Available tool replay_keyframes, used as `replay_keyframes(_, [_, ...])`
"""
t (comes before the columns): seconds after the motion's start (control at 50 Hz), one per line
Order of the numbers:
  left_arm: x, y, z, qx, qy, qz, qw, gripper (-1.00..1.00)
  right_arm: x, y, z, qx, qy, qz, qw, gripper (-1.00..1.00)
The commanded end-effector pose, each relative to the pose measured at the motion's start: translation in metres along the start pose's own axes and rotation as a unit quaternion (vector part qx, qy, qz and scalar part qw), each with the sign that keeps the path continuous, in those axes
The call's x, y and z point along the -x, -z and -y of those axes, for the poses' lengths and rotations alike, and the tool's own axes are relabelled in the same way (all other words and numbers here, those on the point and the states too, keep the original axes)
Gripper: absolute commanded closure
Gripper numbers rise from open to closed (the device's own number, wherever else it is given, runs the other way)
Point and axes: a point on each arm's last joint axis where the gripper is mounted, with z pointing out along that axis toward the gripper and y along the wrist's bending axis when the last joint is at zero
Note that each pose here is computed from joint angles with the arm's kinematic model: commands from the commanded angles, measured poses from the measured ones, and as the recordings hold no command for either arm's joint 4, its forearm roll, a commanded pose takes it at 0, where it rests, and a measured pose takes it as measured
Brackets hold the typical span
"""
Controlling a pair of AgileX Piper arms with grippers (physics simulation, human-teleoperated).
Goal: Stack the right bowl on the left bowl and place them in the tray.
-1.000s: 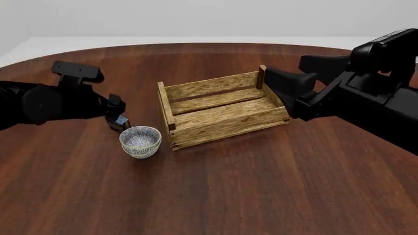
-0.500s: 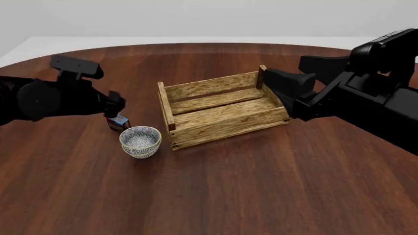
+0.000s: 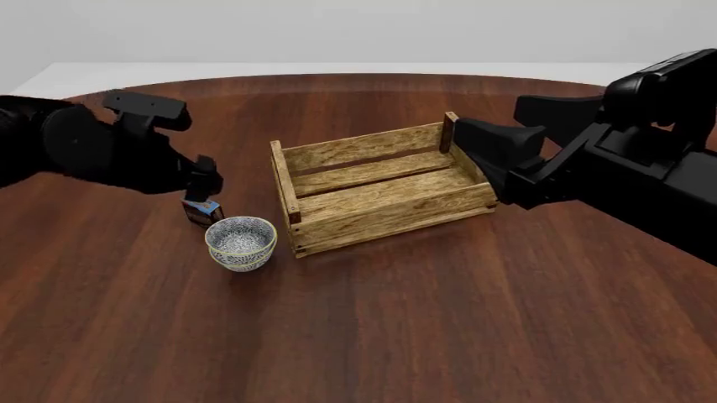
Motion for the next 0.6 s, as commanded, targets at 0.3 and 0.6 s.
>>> replay_keyframes(0.3, [0.006, -0.052, -0.003, -0.004, 0.026, -0.124, 0.9919, -1.0, 0.001, 0.003, 0.0, -0.001, 0.0, 0.002, 1.0, -1.0])
replay_keyframes(0.6, [0.007, -0.077, 0.003, -0.007, 0.038, -0.134, 0.9902, -1.0, 0.0, 0.0, 0.0, 0.0, 0.0, -0.001, 1.0, -1.0])
